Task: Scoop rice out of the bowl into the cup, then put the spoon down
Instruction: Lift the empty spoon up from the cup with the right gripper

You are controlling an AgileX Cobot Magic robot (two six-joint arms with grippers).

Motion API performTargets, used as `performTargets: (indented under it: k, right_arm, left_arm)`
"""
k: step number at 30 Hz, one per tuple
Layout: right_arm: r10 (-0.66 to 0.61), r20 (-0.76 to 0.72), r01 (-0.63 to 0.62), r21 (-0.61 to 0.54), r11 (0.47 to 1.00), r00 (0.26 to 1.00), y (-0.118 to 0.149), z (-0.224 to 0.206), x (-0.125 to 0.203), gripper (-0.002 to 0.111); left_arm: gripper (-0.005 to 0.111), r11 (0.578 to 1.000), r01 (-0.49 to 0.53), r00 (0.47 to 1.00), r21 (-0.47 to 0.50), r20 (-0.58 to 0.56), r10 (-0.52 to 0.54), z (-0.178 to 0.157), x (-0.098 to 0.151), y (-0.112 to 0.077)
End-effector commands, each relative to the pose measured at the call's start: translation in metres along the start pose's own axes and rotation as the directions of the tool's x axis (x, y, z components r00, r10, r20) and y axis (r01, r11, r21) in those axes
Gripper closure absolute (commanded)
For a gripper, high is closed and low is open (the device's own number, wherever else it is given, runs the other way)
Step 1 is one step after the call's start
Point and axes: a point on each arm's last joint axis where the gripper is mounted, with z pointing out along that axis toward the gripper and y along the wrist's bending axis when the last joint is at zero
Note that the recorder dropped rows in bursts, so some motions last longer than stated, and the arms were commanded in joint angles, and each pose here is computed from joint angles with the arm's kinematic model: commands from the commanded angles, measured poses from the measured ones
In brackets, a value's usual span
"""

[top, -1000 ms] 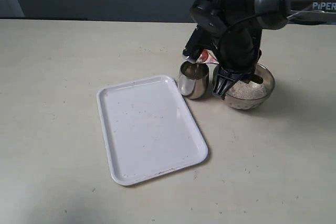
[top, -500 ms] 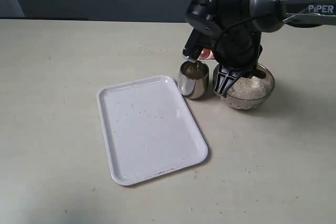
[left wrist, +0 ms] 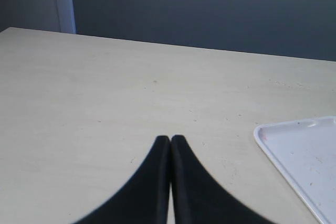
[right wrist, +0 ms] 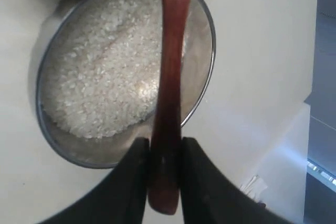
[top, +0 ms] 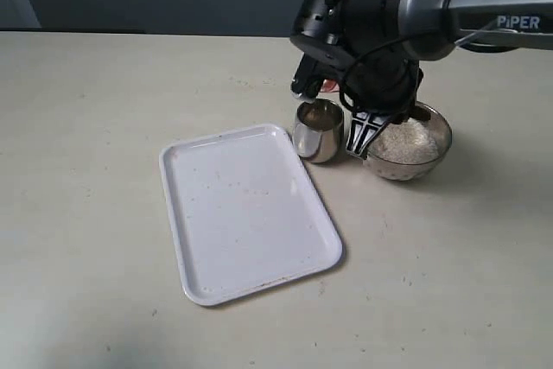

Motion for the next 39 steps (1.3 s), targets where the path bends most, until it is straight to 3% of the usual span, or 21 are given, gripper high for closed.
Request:
performTargets:
  k: [1, 26, 39]
  right_arm:
    - [0.007, 0.008, -0.007, 0.018, 1.0, 1.0, -0.001, -0.003, -0.001, 0.109]
    - [0.084, -0.037, -0.081, 0.069, 0.994, 0.996, 0.006, 0.01, 0.007, 0.109]
    - [0.066, -0.054, -0.061, 0.086, 0.994, 0.996, 0.017, 0.019, 0.0, 0.109]
  left_arm:
    - [0.106, 1.0, 0.005, 1.0, -0.001, 0.019, -0.005, 0.0, -0.003, 0.0]
    - [0.106, 1.0, 0.005, 1.0, -0.001, 0.019, -0.005, 0.0, -0.003, 0.0]
    - [0.106, 1.0, 0.005, 1.0, -0.001, 0.019, -0.005, 0.0, -0.003, 0.0]
